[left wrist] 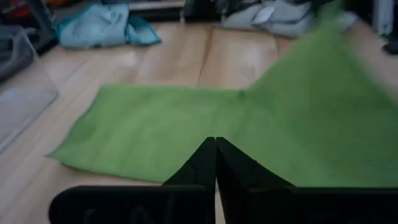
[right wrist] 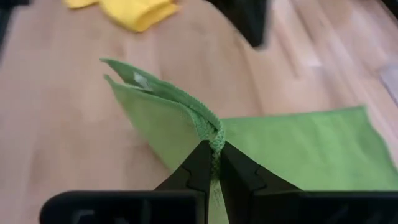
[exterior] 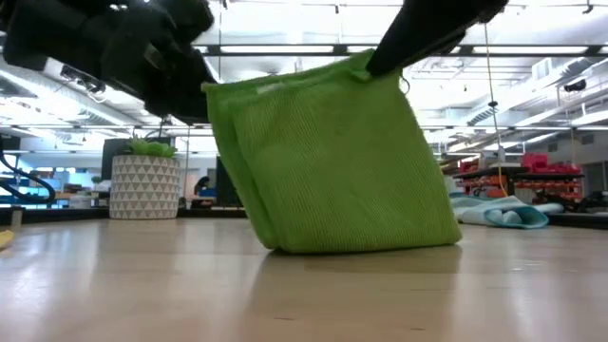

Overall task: Fold microfiber towels
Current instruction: Fold the green microfiber cloth

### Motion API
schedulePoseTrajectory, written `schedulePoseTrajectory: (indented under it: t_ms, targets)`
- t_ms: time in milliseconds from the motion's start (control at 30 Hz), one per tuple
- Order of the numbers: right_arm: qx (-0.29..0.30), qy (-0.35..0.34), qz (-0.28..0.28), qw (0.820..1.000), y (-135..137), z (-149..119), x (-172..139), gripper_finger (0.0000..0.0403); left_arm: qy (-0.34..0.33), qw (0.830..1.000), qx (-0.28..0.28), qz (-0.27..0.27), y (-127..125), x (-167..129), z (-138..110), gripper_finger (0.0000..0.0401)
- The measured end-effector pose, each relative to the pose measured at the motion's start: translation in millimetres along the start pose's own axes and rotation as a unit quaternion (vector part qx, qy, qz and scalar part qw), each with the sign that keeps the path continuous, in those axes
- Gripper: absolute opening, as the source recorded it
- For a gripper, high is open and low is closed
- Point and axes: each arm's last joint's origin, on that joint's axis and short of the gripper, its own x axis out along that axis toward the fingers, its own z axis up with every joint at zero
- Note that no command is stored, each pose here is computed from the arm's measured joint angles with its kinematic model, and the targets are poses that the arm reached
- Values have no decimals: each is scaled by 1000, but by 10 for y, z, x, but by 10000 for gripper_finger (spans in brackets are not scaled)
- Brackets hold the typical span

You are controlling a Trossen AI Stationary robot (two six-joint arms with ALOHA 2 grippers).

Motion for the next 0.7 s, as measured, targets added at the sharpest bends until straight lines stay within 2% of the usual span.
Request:
schedulePoseTrajectory:
  t_ms: [167,367,467,700]
  targets:
    - [49,28,-46,997,-349,102,65,35,-7,999,-14,47,199,-188,-96,6]
    - [93,47,-90,990,-719,188,223,35,-8,994,-76,78,461,-332,-279,10]
    - [106,69,-112,986,-901,117,348,35,-20,990,-101,92,547,-354,-347,5]
    - [155,68,-132,977,-1201,-75,539,35,-12,989,-88,121,672,-319,-378,15]
